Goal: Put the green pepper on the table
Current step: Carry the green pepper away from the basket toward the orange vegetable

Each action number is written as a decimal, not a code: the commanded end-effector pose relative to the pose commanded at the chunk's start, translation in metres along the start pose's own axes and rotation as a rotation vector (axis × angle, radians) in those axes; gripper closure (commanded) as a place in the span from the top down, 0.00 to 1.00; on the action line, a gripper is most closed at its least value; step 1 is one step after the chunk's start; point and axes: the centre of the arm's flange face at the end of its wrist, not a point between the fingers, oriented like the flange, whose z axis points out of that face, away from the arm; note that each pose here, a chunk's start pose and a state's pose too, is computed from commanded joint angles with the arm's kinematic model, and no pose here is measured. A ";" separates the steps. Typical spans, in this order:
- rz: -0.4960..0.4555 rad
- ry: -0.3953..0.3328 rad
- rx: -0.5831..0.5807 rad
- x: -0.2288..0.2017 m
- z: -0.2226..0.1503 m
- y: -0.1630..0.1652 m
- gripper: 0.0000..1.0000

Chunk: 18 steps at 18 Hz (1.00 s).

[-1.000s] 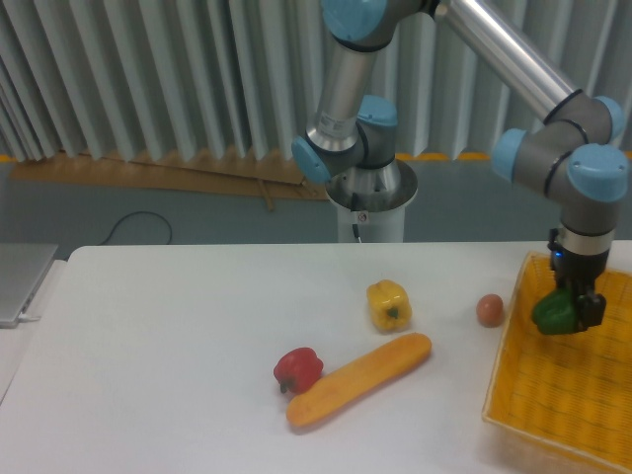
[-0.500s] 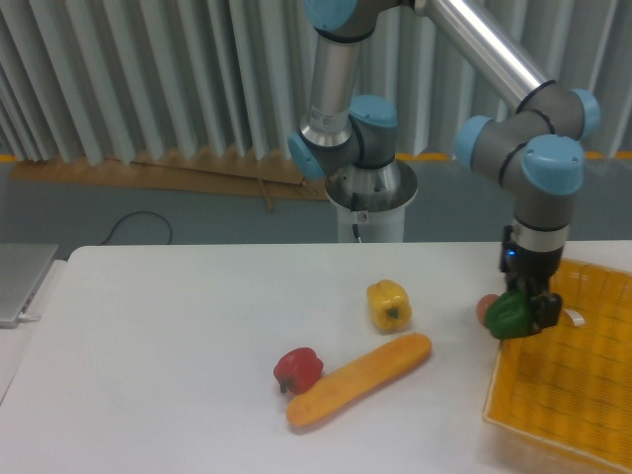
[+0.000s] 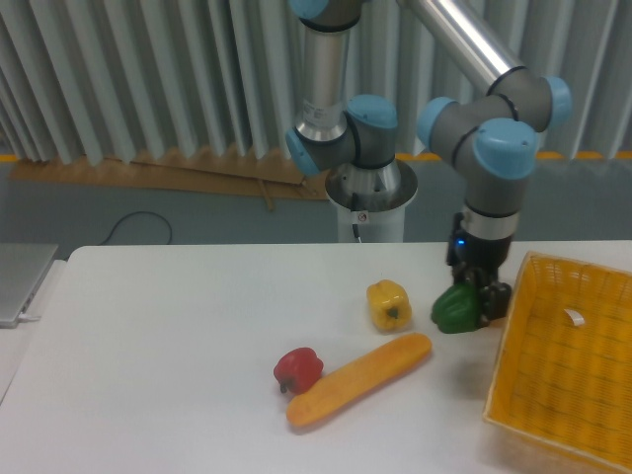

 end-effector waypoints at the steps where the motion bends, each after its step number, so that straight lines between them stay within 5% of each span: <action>1: -0.002 0.003 0.003 0.001 0.003 -0.011 0.62; 7: -0.043 0.014 0.002 -0.016 0.023 -0.057 0.62; 18: -0.032 0.001 -0.006 -0.058 0.074 -0.063 0.58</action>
